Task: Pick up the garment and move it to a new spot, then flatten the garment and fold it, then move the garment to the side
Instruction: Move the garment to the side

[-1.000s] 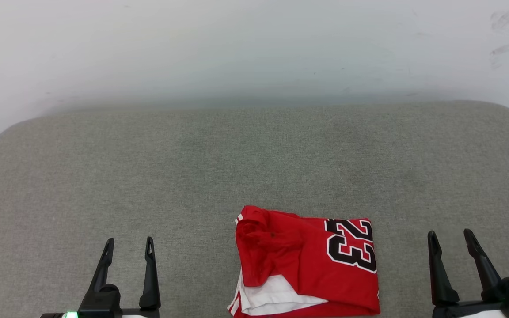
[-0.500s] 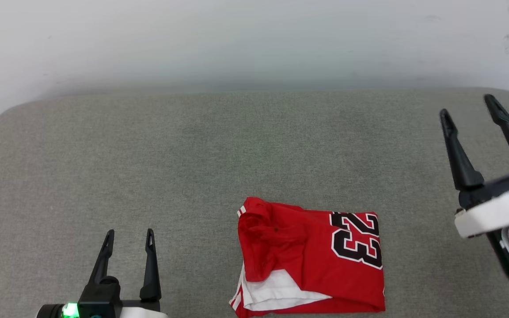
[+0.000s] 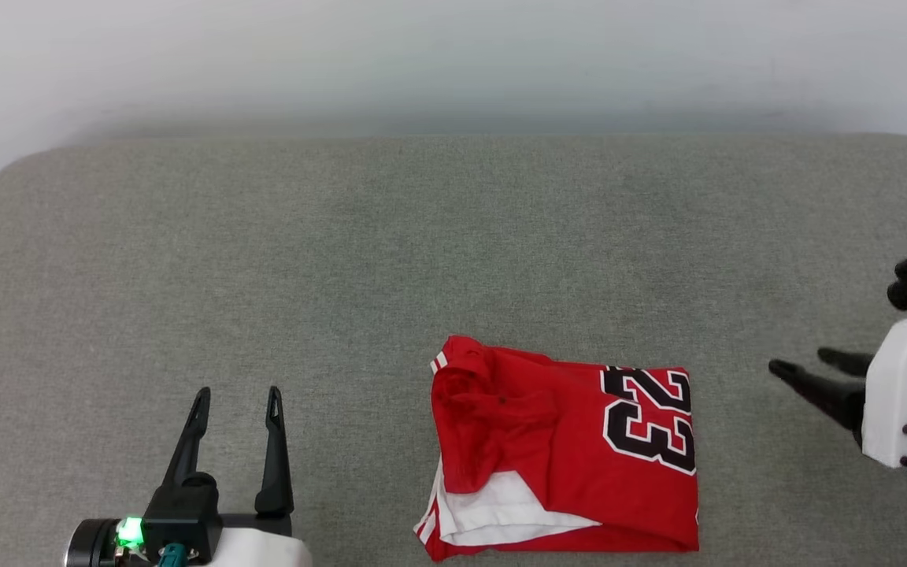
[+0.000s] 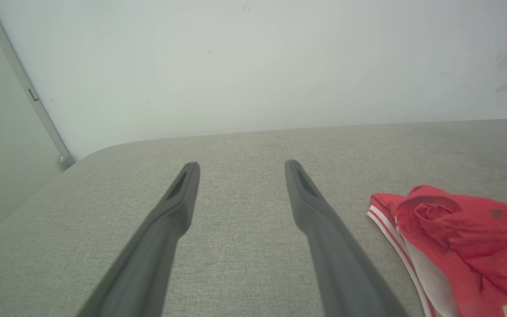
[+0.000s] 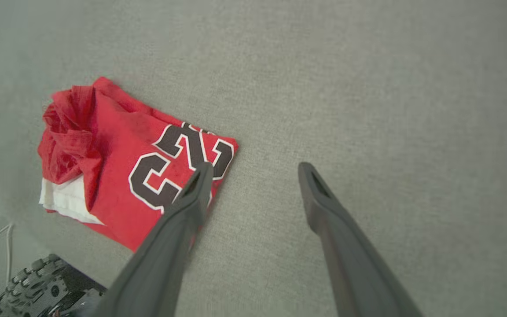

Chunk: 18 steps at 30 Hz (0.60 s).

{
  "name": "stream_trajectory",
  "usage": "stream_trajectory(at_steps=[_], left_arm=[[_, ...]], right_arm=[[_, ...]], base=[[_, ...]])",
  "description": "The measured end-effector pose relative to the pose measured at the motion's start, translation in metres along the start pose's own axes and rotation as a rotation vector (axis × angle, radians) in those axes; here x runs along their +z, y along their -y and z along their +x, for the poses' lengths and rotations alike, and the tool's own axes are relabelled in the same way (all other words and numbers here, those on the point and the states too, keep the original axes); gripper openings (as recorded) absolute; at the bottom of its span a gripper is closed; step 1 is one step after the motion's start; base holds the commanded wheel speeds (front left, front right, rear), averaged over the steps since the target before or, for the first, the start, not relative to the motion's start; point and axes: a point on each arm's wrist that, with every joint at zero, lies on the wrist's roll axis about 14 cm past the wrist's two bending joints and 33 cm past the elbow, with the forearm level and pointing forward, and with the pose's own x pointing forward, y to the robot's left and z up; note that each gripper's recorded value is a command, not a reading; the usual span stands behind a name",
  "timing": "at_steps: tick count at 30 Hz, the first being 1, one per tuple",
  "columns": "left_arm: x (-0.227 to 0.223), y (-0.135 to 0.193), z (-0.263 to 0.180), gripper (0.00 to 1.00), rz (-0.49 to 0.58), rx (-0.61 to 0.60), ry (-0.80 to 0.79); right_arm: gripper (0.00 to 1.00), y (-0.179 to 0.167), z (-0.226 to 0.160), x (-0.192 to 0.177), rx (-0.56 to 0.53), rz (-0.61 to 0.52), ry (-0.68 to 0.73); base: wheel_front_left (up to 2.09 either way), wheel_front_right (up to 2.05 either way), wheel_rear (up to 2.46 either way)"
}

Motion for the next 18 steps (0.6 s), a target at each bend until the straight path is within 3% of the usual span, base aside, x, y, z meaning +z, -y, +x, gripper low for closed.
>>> stream_trajectory(at_steps=[4, 9, 18], left_arm=[[-0.001, 0.001, 0.007, 1.00, -0.002, -0.002, 0.001], [-0.005, 0.001, 0.017, 1.00, 0.001, -0.006, -0.006], [-0.016, -0.001, 0.033, 1.00, 0.004, -0.001, -0.029]], right_arm=[[1.00, -0.006, 0.014, -0.041, 0.067, 0.143, -0.150], [1.00, -0.021, 0.037, -0.068, 0.130, 0.253, -0.236], [1.00, -0.061, 0.079, -0.108, 0.246, 0.372, -0.366]], base=[[0.00, 0.00, 0.00], [0.00, 0.00, 0.00], [0.00, 0.00, 0.00]])
